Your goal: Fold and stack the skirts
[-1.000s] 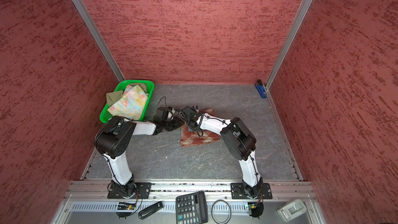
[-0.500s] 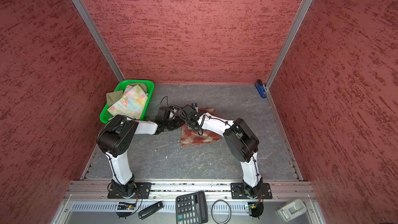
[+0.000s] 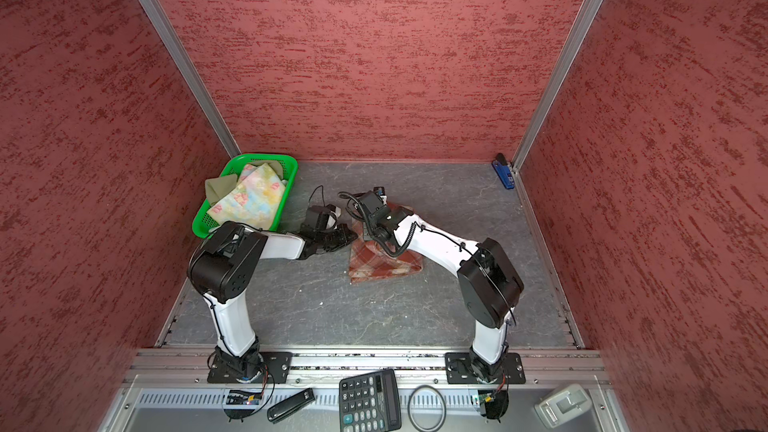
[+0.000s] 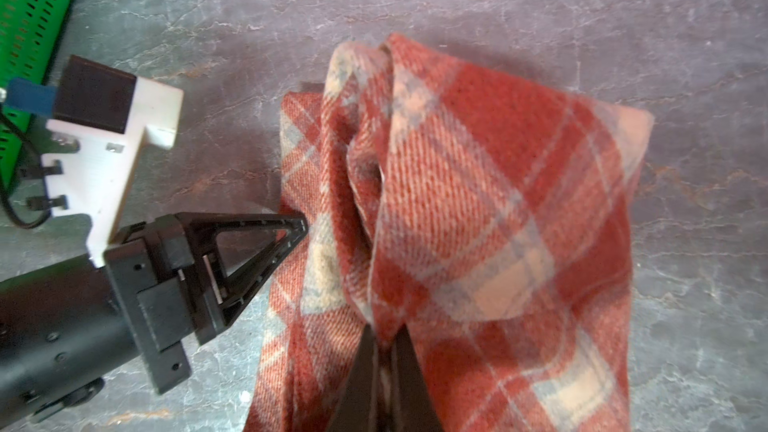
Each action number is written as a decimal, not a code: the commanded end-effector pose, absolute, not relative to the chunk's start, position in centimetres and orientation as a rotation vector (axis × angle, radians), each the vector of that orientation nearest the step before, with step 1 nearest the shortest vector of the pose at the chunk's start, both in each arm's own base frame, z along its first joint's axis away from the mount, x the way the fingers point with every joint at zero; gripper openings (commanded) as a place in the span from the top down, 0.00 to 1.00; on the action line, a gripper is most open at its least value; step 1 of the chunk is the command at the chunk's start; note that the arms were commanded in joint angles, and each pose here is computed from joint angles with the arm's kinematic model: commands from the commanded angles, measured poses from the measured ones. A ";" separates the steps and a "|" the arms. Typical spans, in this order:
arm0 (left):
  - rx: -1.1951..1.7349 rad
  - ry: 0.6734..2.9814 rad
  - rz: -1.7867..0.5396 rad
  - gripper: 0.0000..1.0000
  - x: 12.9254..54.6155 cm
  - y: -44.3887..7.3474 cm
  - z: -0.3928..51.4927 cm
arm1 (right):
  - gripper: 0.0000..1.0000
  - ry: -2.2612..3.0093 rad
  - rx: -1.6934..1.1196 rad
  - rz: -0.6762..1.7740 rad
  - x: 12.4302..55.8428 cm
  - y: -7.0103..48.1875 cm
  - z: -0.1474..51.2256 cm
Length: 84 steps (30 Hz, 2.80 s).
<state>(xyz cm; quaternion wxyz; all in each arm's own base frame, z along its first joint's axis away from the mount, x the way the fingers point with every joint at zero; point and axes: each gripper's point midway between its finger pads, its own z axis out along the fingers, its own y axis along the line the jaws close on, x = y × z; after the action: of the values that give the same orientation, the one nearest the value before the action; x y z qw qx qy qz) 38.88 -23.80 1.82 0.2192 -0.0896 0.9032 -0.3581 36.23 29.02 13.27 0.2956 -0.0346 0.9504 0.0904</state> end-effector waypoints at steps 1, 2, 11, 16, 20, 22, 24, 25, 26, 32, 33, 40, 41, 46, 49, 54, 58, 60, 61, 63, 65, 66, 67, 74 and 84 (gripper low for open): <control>-0.371 2.803 -0.766 0.91 33.3 -20.8 -6.0 | 1.00 2.531 -0.093 0.344 35.1 30.2 14.4; -0.370 2.803 -0.767 0.91 33.4 -20.8 -6.0 | 1.00 2.535 -0.093 0.363 35.0 30.5 14.4; -0.375 2.802 -0.767 0.91 33.4 -20.7 -5.9 | 1.00 2.585 -0.096 0.523 33.7 34.1 12.7; -0.379 2.801 -0.762 0.91 33.3 -20.6 -5.9 | 1.00 2.614 -0.066 0.574 33.4 35.0 10.7; -0.389 2.801 -0.758 0.92 33.3 -20.3 -6.0 | 1.00 2.647 -0.042 0.618 33.1 35.7 8.7; -0.407 2.799 -0.759 0.91 33.3 -19.9 -5.9 | 1.00 2.664 -0.024 0.633 33.0 36.0 7.5; -0.421 2.786 -0.765 0.89 33.4 -19.7 -5.6 | 1.00 2.675 -0.007 0.656 32.8 36.2 6.7; -0.425 2.786 -0.762 0.88 33.4 -19.5 -5.5 | 1.00 2.676 0.001 0.673 32.7 36.4 6.4; -0.426 2.785 -0.760 0.88 33.4 -19.4 -5.4 | 1.00 2.676 0.006 0.689 32.7 36.5 6.2; -0.456 2.764 -0.762 0.65 33.7 -18.3 -4.3 | 0.56 2.619 0.020 0.753 33.2 36.7 8.0; -0.465 2.756 -0.762 0.60 33.8 -18.0 -3.9 | 0.48 2.599 0.024 0.757 33.6 36.3 8.8; -0.480 2.688 -0.689 0.44 35.2 -15.8 0.3 | 0.26 2.441 0.092 0.825 36.0 32.0 15.1; -0.486 2.672 -0.672 0.44 35.5 -15.5 1.1 | 0.25 2.419 0.111 0.836 36.3 31.0 15.8; -0.382 2.570 -0.582 0.44 36.1 -15.7 5.7 | 0.23 2.357 0.219 0.765 38.1 24.3 17.0; -0.153 2.495 -0.571 0.46 35.6 -19.1 9.2 | 0.23 2.351 0.289 0.713 39.0 20.0 16.0; 0.151 2.461 -0.619 0.50 33.7 -25.6 11.1 | 0.20 2.341 0.323 0.725 40.4 16.2 14.3; 0.234 2.514 -0.635 0.50 33.1 -27.9 8.9 | 0.15 2.348 0.323 0.768 41.5 15.2 12.4; 0.215 2.548 -0.605 0.50 33.5 -27.8 7.3 | 0.12 2.360 0.298 0.813 42.0 15.6 11.4; 0.204 2.557 -0.604 0.50 33.9 -27.6 6.9 | 0.11 2.367 0.290 0.821 42.2 15.8 10.9; 0.148 2.579 -0.593 0.51 34.8 -26.8 5.6 | 0.10 2.377 0.276 0.840 42.6 16.3 9.8; 0.090 2.622 -0.572 0.53 35.6 -25.7 4.1 | 0.09 2.390 0.275 0.848 42.9 16.5 8.7; 0.061 2.643 -0.561 0.54 36.0 -25.3 3.4 | 0.09 2.400 0.274 0.858 43.0 16.7 8.0; 0.045 2.656 -0.556 0.55 36.2 -25.0 3.0 | 0.09 2.409 0.275 0.864 43.1 16.8 7.5; 0.006 2.704 -0.565 0.57 36.7 -24.2 0.2 | 0.11 2.421 0.240 0.976 43.8 18.6 5.0; 0.000 2.709 -0.616 0.62 37.2 -24.2 -0.8 | 0.18 2.398 0.224 1.134 44.9 22.1 2.6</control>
<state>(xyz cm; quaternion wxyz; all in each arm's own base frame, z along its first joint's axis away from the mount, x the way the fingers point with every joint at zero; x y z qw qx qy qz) 39.67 -25.89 3.93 0.2515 0.0137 0.9336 -0.2548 45.69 20.99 5.13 0.2754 0.0700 0.8693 0.4044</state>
